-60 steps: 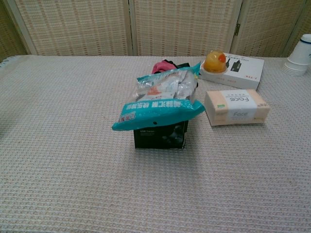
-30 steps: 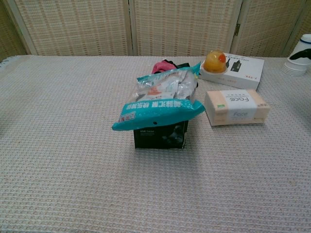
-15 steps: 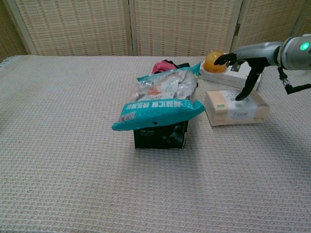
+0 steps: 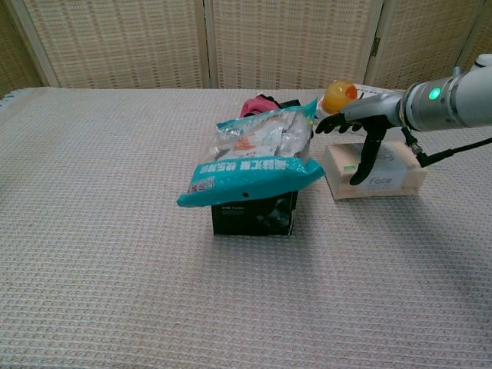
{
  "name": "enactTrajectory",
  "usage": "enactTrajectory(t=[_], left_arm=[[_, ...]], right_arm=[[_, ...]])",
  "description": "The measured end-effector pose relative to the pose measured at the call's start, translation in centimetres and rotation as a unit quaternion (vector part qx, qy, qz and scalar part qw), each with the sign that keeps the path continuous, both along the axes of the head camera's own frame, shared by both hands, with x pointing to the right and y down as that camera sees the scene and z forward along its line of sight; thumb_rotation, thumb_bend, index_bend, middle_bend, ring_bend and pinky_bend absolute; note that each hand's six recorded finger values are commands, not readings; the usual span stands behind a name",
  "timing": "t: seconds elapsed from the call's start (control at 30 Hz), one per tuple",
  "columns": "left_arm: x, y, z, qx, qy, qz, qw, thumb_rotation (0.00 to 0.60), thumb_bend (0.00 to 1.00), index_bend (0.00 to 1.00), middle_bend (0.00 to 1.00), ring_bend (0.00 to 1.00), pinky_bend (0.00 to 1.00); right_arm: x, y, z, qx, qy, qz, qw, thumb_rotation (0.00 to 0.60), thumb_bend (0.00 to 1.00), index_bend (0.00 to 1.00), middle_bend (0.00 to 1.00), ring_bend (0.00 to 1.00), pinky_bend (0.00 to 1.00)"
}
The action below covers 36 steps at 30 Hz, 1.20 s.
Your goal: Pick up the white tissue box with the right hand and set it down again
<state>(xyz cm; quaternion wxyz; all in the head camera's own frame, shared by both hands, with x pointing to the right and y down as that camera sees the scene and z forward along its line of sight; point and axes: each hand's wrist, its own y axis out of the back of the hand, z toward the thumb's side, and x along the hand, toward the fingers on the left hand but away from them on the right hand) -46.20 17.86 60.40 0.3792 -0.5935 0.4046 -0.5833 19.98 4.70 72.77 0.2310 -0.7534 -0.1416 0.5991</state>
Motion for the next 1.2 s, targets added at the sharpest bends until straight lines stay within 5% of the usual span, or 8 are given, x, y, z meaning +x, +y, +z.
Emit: enactTrajectory(t=[0.17, 0.47, 0.87, 1.07, 1.2], left_arm=[[-0.1, -0.1, 0.0, 0.000, 0.000, -0.003, 1.0000, 0.600, 0.55, 0.18, 0.00, 0.00, 0.11], [-0.2, -0.1, -0.1, 0.003, 0.004, -0.006, 1.0000, 0.600, 0.55, 0.18, 0.00, 0.00, 0.11], [-0.1, 0.0, 0.1, 0.000, 0.004, -0.006, 1.0000, 0.600, 0.55, 0.18, 0.00, 0.00, 0.11], [0.0, 0.1, 0.3, -0.004, 0.002, -0.004, 1.0000, 0.600, 0.55, 0.18, 0.00, 0.00, 0.11], [0.2, 0.1, 0.3, -0.005, 0.003, -0.002, 1.0000, 0.600, 0.55, 0.18, 0.00, 0.00, 0.11]], right_arm=[[0.1, 0.1, 0.6, 0.001, 0.011, -0.003, 0.9999, 0.600, 0.01, 0.02, 0.10, 0.00, 0.00], [-0.1, 0.0, 1.2, 0.008, 0.015, -0.005, 0.9998, 0.600, 0.01, 0.23, 0.22, 0.01, 0.00], [0.1, -0.8, 0.5, 0.045, 0.000, -0.001, 0.9990, 0.600, 0.03, 0.45, 0.37, 0.15, 0.00], [0.7, -1.2, -0.6, 0.072, -0.043, 0.034, 0.9959, 0.600, 0.03, 0.45, 0.40, 0.18, 0.00], [2.1, -1.7, -1.9, 0.101, -0.104, 0.096, 0.9848, 0.600, 0.04, 0.46, 0.40, 0.18, 0.00]])
